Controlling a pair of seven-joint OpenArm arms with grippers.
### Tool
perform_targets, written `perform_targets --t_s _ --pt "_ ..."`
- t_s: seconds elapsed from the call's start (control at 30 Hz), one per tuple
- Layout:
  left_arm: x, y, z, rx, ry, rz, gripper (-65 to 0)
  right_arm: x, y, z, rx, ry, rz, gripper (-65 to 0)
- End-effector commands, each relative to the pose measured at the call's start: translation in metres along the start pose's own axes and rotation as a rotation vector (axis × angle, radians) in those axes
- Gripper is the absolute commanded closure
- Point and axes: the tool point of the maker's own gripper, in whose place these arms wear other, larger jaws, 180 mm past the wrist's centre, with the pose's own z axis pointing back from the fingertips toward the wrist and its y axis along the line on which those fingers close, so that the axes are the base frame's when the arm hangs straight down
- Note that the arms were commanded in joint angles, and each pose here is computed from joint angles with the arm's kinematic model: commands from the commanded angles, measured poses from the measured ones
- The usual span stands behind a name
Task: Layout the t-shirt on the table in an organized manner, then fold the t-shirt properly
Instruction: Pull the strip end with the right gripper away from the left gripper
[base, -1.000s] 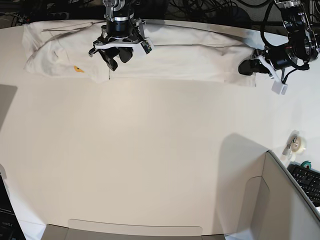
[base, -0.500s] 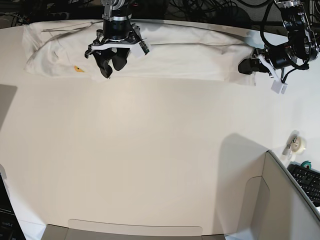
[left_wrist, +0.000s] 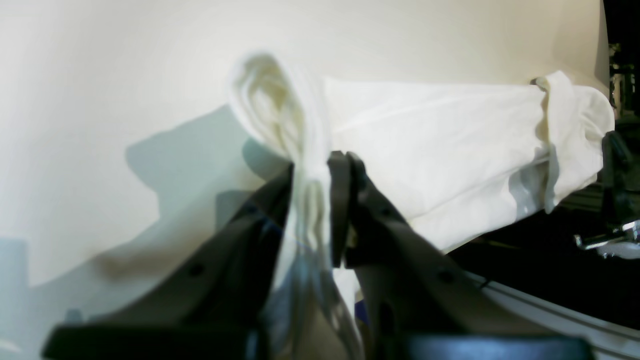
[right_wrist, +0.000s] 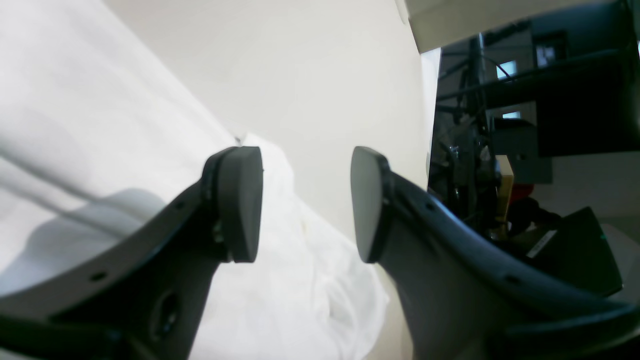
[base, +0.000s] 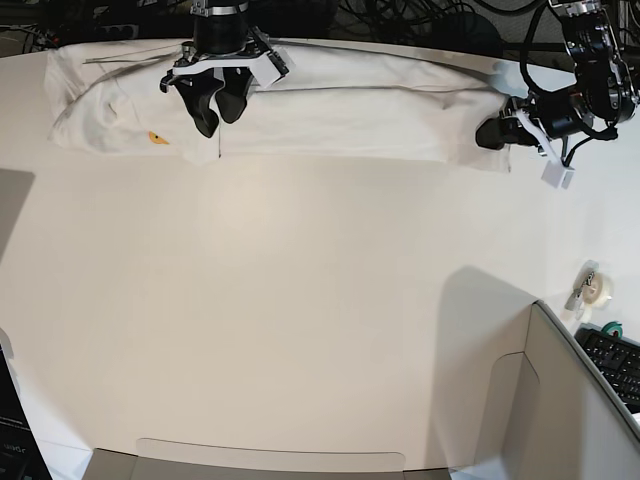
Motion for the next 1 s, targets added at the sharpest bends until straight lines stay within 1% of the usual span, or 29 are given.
perform_targets --t_s 0.0,0.27,0.37,0.4,0.57,0.67,0.77,0.87,0.97 --pt "0.010 -0.003 0.005 -0.006 -0.020 -0.024 0.0 0.005 -0.010 0.003 -0.039 -0.021 -0.019 -27.9" --pt "0.010 -0.003 0.005 -0.006 -0.020 -0.024 0.0 0.004 -0.022 -0.003 -0.091 -0.017 -0.036 -27.9" --pt "0.010 -0.003 0.005 -0.006 -0.020 -0.024 0.0 0.009 -0.026 -0.005 -0.098 -0.052 -0.046 -27.9" --pt "0.010 -0.003 0.005 -0.006 -0.020 -0.024 0.0 0.008 -0.025 -0.006 -0.088 -0.054 -0.065 -27.9" --pt "0.009 -0.003 0.005 -0.008 -0.021 -0.022 0.0 0.000 -0.019 -0.012 -0.036 -0.029 -0.172 -27.9" --pt "0.009 -0.003 0.005 -0.008 -0.021 -0.022 0.0 0.002 -0.020 -0.014 -0.016 -0.078 -0.243 -27.9" --pt "0.009 -0.004 0.004 -0.009 -0.021 -0.021 0.0 -0.002 -0.024 -0.014 -0.003 -0.119 -0.353 -27.9" --pt "0.009 -0.004 0.004 -0.010 -0.021 -0.018 0.0 -0.015 -0.028 -0.010 0.027 -0.151 -0.490 -27.9" --pt "0.009 -0.004 0.004 -0.009 -0.021 -0.019 0.0 -0.030 -0.031 -0.008 0.059 -0.148 -0.621 -27.9"
